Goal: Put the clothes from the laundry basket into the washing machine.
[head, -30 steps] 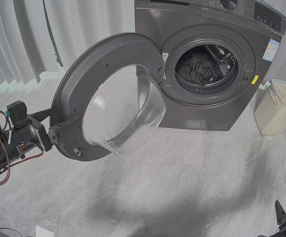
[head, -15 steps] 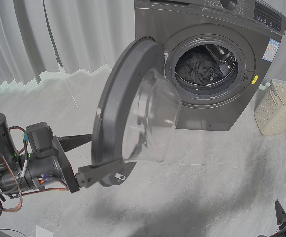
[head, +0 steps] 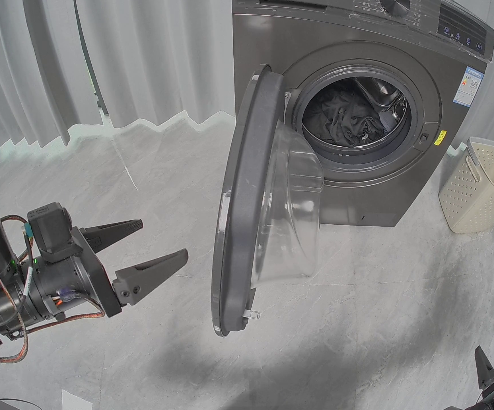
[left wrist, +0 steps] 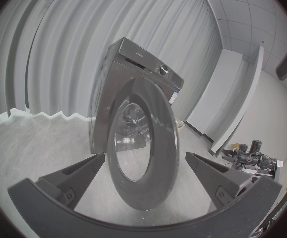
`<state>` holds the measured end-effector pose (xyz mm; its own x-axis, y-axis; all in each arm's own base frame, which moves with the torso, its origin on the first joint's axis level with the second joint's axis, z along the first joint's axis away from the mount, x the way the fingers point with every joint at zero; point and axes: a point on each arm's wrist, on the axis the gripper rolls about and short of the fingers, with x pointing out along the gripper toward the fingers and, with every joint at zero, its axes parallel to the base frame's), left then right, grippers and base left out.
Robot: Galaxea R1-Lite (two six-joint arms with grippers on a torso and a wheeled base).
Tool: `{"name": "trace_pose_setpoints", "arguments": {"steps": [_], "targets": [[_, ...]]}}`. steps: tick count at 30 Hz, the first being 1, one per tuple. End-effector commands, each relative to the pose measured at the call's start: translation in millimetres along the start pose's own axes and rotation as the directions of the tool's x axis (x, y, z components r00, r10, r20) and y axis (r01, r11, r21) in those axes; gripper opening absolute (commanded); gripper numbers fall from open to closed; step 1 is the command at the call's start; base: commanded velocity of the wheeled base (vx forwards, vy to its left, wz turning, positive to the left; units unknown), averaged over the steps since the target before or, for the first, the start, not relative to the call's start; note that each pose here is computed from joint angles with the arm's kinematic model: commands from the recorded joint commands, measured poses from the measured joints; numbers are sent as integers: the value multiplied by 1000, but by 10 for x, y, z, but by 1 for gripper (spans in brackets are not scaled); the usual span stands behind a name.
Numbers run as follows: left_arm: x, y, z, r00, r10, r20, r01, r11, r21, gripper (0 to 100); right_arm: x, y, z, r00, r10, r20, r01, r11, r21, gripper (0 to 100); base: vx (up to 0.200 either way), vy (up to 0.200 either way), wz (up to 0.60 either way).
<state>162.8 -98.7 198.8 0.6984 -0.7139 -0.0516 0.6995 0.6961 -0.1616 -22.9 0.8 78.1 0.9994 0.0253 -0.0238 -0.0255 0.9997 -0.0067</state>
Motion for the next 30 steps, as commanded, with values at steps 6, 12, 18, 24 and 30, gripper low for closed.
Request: {"name": "trace_pose_setpoints", "arguments": {"steps": [6,12,18,24,30], "targets": [[225,170,-117,996,62,-62,-63,998,-7,100,-3,0,-27,1000,1,4,-1,1000,0,100,0,0,0],[742,194,-200,997,65,-35,-65,998,5,100,-3,0,-27,1000,1,4,-1,1000,0,100,0,0,0],[1225,40,-320,999,31,-21,-31,1000,0,100,-3,0,-27,1000,1,4,-1,1000,0,100,0,0,0],[1714,-78,-314,997,1,77,-2,1000,0,100,-3,0,-27,1000,1,4,-1,1000,0,100,0,0,0],[1886,-49,-280,994,-1,109,1,1000,2,100,-3,0,-27,1000,1,4,-1,1000,0,100,0,0,0]]}}
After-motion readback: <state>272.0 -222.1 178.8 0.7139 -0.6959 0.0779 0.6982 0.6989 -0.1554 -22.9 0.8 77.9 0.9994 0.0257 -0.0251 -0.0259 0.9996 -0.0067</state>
